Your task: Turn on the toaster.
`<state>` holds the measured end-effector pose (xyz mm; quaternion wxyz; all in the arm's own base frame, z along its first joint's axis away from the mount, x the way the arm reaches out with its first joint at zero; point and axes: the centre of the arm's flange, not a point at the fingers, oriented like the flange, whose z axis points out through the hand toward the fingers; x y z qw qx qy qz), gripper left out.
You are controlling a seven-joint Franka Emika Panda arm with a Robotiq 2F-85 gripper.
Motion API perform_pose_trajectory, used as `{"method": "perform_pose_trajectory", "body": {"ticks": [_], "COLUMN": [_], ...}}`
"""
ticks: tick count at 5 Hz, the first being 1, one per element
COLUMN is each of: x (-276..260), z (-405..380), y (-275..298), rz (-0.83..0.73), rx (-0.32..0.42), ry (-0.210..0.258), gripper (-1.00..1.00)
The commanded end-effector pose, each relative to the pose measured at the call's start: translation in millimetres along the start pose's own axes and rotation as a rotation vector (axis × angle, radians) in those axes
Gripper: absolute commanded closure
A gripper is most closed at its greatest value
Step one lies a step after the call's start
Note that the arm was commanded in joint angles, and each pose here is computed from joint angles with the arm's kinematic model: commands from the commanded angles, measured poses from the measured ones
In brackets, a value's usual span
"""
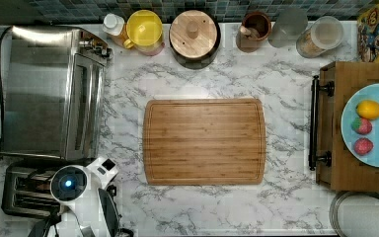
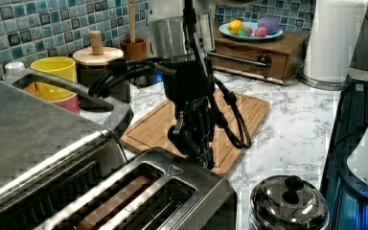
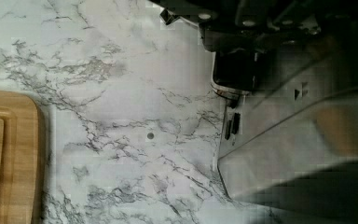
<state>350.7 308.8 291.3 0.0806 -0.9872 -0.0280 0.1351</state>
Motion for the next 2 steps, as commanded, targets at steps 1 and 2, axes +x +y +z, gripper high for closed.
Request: {"method": "perform_pose_trajectory", "body": {"ticks": [1,2], "x": [13.7,13.8], "z": [42.3,42.3], "y": [40.8,40.8], "rz": [0.127,0.127], "rx": [-0.08,-0.08], "ry": [-0.056,-0.056], "gripper": [1.0,1.0]}}
